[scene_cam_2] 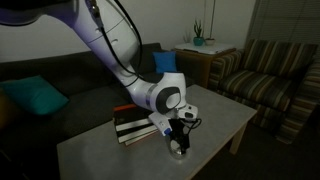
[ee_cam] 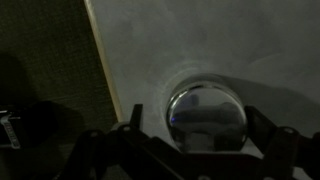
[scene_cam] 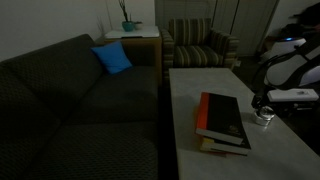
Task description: Pick the silver lid and put it on the table
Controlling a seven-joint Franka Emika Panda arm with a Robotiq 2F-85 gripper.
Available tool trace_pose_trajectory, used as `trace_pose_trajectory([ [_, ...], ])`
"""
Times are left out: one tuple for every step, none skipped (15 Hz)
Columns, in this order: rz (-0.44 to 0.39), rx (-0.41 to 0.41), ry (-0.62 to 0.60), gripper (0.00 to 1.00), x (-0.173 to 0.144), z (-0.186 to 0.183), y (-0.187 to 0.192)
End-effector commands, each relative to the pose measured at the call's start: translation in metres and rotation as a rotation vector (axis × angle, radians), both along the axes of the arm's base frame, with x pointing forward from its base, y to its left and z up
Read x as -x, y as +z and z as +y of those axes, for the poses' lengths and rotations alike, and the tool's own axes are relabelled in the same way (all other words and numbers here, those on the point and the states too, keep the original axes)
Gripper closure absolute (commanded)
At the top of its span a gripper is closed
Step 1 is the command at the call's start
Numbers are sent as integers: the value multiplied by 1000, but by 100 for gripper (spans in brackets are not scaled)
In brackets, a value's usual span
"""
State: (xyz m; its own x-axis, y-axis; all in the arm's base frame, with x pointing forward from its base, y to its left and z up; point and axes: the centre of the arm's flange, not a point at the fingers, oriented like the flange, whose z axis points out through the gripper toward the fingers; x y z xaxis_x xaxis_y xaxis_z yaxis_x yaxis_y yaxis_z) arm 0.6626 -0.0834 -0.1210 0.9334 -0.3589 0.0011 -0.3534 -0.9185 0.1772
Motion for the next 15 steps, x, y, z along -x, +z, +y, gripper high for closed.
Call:
trace_pose_trajectory([
  [54, -26, -33, 0, -50, -10, -55],
  [64, -38, -46, 0, -50, -10, -54],
  [63, -47, -64, 0, -51, -10, -52],
  [57, -51, -84, 0, -52, -10, -50],
  [29, -51, -105, 0, -54, -10, -48],
  [38, -27, -65, 0, -1, 0, 3],
  [32, -28, -75, 0, -2, 0, 5],
  [29, -29, -81, 0, -3, 0, 5],
  [22, -25, -64, 0, -2, -2, 6],
  [-6, -26, -27, 0, -2, -5, 4],
  [-23, -31, -3, 0, -4, -7, 3],
  [-39, -62, 22, 0, -6, -9, 1],
  [-60, -84, 40, 0, -9, -12, -1],
  [-77, -102, 62, 0, -10, -14, -2],
  [-87, -119, 80, 0, -11, -15, -4],
])
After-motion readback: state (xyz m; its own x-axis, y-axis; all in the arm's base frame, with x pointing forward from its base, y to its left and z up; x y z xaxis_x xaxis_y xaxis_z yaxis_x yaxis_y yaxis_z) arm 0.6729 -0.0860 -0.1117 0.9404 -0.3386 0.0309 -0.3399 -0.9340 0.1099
